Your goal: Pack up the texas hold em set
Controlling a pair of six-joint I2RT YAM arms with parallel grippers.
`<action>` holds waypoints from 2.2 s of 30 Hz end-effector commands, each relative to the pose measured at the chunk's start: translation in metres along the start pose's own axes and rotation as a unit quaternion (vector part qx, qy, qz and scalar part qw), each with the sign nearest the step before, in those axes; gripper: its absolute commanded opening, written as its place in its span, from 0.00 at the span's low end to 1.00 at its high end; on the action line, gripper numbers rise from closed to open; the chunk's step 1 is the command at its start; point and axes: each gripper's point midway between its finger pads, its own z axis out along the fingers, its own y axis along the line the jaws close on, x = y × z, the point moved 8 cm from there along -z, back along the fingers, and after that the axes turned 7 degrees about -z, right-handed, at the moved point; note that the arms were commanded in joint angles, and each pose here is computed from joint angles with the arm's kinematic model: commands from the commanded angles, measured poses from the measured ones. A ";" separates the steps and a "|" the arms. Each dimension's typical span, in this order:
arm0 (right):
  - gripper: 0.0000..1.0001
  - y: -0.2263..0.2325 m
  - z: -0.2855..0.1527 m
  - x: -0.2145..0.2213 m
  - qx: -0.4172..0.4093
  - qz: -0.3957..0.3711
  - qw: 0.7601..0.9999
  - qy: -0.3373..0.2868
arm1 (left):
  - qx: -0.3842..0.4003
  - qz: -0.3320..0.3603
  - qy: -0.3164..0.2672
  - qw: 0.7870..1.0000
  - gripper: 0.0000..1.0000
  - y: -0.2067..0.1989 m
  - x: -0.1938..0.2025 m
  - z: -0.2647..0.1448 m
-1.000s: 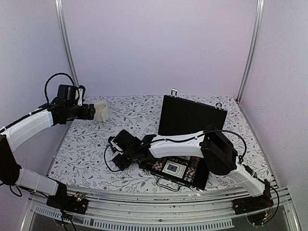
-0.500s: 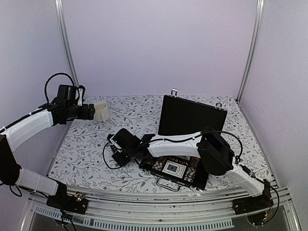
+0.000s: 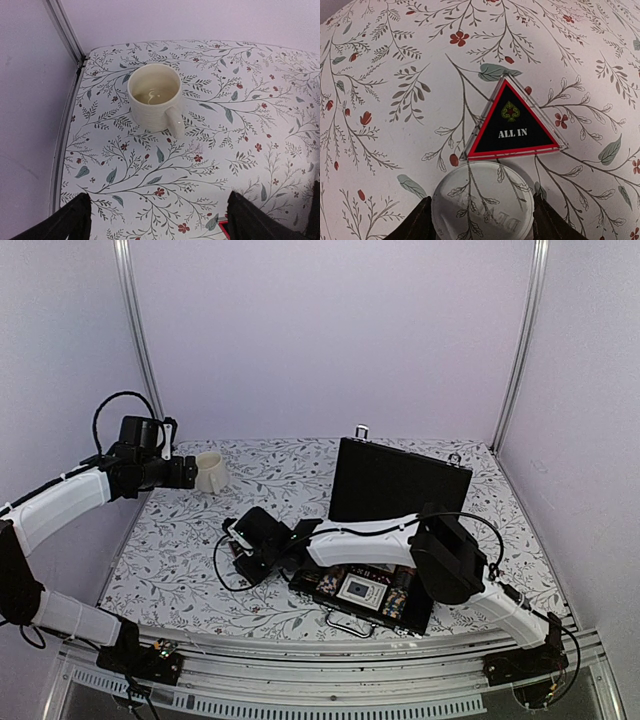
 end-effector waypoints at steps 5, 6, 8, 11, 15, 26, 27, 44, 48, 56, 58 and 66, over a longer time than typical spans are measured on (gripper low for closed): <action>0.42 0.015 -0.035 0.032 -0.049 -0.013 0.997 0.063 | -0.002 0.010 0.003 1.000 0.94 -0.003 0.001 -0.001; 0.42 0.018 -0.042 0.034 -0.054 -0.015 0.996 0.063 | -0.002 0.010 0.002 1.000 0.94 -0.003 0.001 -0.001; 0.42 0.022 -0.063 0.028 -0.068 -0.015 0.997 0.044 | -0.003 0.010 0.002 1.000 0.94 -0.003 0.001 -0.001; 0.42 0.027 -0.085 0.023 -0.091 -0.013 0.996 0.020 | -0.005 0.010 0.002 1.000 0.95 -0.003 0.001 -0.002; 0.42 0.030 -0.109 0.016 -0.112 -0.012 0.994 -0.004 | -0.007 0.010 0.002 1.000 0.94 -0.002 0.001 -0.001; 0.42 0.015 -0.164 0.004 -0.080 0.002 0.995 -0.059 | -0.011 0.014 0.007 1.000 0.94 -0.004 0.004 0.001; 0.42 0.010 -0.173 0.005 -0.068 0.004 0.996 -0.063 | -0.011 0.015 0.008 1.000 0.94 -0.004 0.005 0.001; 0.42 -0.133 -0.199 0.139 0.078 0.181 0.980 0.041 | -0.017 0.026 0.013 0.999 0.94 -0.009 0.008 0.003; 0.42 -0.139 -0.191 0.146 0.083 0.184 0.978 0.051 | -0.019 0.028 0.013 0.999 0.94 -0.010 0.008 0.003; 0.41 -0.139 -0.180 0.153 0.083 0.189 0.976 0.068 | -0.021 0.033 0.012 0.999 0.94 -0.011 0.009 0.002; 0.42 -0.140 -0.179 0.155 0.085 0.190 0.975 0.072 | -0.021 0.033 0.012 0.999 0.94 -0.012 0.009 0.002; 0.45 -0.146 -0.175 0.167 0.127 0.182 0.970 0.100 | -0.022 0.036 0.013 0.999 0.94 -0.013 0.010 0.002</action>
